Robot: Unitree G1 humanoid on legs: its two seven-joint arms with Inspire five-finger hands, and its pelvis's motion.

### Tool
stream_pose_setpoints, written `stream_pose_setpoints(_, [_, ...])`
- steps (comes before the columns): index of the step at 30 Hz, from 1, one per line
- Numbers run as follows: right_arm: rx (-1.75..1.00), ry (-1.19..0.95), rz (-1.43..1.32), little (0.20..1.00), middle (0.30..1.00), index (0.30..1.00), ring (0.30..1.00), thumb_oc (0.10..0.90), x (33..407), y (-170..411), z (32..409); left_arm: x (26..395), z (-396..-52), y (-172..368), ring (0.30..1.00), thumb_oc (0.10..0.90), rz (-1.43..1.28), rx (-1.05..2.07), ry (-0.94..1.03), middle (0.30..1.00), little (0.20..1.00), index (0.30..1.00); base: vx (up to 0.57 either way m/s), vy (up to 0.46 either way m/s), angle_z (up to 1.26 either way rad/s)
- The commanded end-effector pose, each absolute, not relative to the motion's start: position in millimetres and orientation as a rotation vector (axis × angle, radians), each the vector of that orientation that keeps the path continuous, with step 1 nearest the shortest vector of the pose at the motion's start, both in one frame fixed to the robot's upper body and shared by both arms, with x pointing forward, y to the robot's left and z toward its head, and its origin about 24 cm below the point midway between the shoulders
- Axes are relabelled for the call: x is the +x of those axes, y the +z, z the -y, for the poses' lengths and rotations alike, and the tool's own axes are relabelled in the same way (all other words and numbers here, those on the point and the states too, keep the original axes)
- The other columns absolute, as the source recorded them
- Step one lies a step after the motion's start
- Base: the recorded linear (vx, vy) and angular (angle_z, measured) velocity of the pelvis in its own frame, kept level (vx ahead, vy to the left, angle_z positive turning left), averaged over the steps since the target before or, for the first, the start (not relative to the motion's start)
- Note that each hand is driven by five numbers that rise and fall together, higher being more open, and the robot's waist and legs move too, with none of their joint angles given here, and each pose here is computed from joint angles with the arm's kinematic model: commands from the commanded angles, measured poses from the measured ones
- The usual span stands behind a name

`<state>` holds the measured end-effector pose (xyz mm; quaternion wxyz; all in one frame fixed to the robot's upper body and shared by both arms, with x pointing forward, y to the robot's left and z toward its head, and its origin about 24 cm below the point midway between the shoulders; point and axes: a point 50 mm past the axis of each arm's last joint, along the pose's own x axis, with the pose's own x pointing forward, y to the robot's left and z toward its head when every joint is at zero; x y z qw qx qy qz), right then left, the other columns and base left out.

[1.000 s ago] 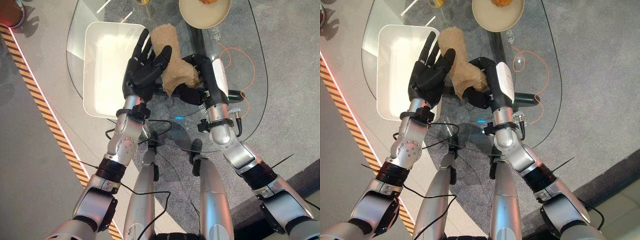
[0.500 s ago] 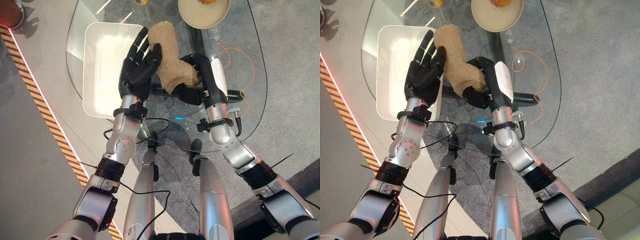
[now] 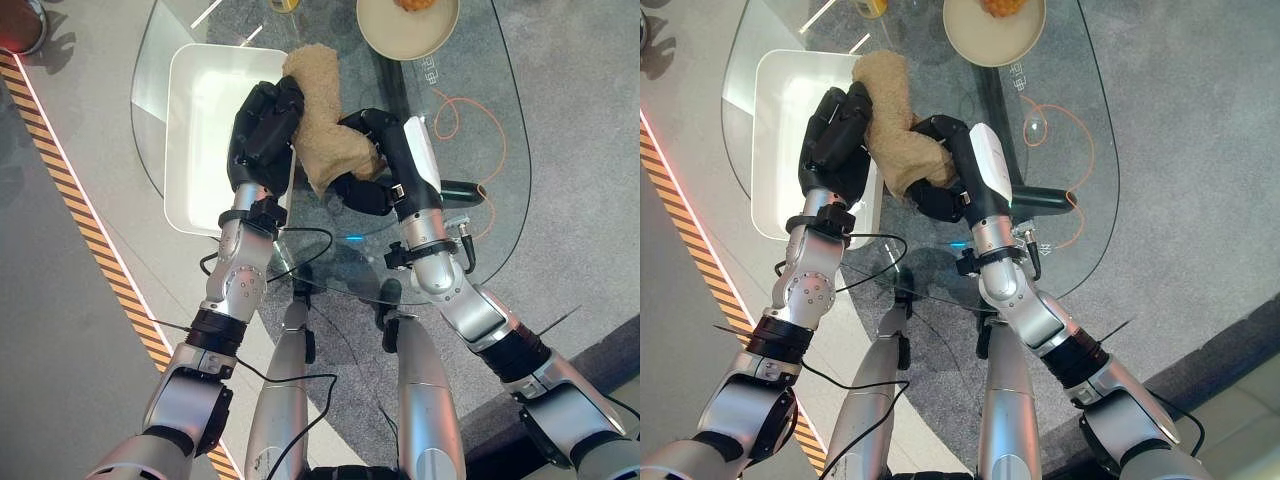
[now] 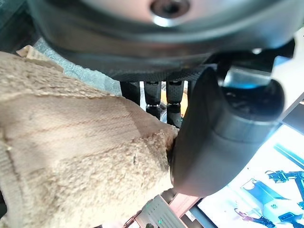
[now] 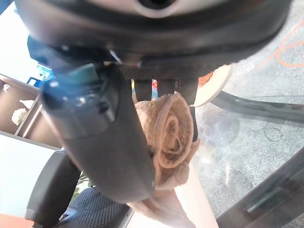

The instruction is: Wipe the table with a cloth and put it in the basket.

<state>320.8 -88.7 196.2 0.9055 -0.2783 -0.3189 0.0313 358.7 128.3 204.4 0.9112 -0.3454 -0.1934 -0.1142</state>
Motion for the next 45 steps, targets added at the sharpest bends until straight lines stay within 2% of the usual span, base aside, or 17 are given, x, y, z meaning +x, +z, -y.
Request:
stream_pose_setpoints(1, [-0.34, 0.167, 1.166, 0.2, 0.3, 0.3, 0.3, 0.1, 272.8, 296.5, 46.4, 337.9, -79.0, 260.2, 0.3, 0.1, 0.6, -0.651, -0.569, 0.3, 0.2, 0.3, 0.0, 0.0, 0.0])
stream_pose_setpoints(11, [-0.336, 0.166, 1.175, 0.2, 0.3, 0.3, 0.3, 0.1, 272.3, 298.5, 46.0, 338.6, -78.1, 260.5, 0.3, 0.1, 0.591, -0.647, -0.574, 0.3, 0.2, 0.3, 0.0, 0.0, 0.0])
stream_pose_setpoints(12, [-0.336, 0.166, 1.172, 0.2, 0.3, 0.3, 0.3, 0.1, 272.5, 297.5, 45.7, 339.5, -78.1, 258.2, 0.552, 0.394, 0.58, -0.65, -0.559, 0.552, 0.494, 0.552, 0.0, 0.0, 0.0])
stream_pose_setpoints(13, [-0.335, 0.165, 1.172, 0.2, 0.3, 0.3, 0.3, 0.1, 272.6, 297.2, 45.9, 339.8, -78.2, 257.9, 0.9, 0.8, 0.574, -0.652, -0.553, 0.9, 0.9, 0.9, 0.0, 0.0, 0.0])
stream_pose_setpoints(31, [-0.327, 0.165, 1.178, 0.2, 0.3, 0.3, 0.3, 0.1, 271.9, 298.3, 45.7, 342.3, -79.0, 254.9, 0.9, 0.8, 0.558, -0.676, -0.485, 0.9, 0.9, 0.9, 0.0, 0.0, 0.0])
stream_pose_setpoints(45, [-0.322, 0.173, 1.185, 0.2, 0.3, 0.3, 0.3, 0.1, 271.1, 300.0, 44.1, 341.9, -77.7, 257.5, 0.9, 0.8, 0.555, -0.717, -0.503, 0.9, 0.9, 0.9, 0.0, 0.0, 0.0])
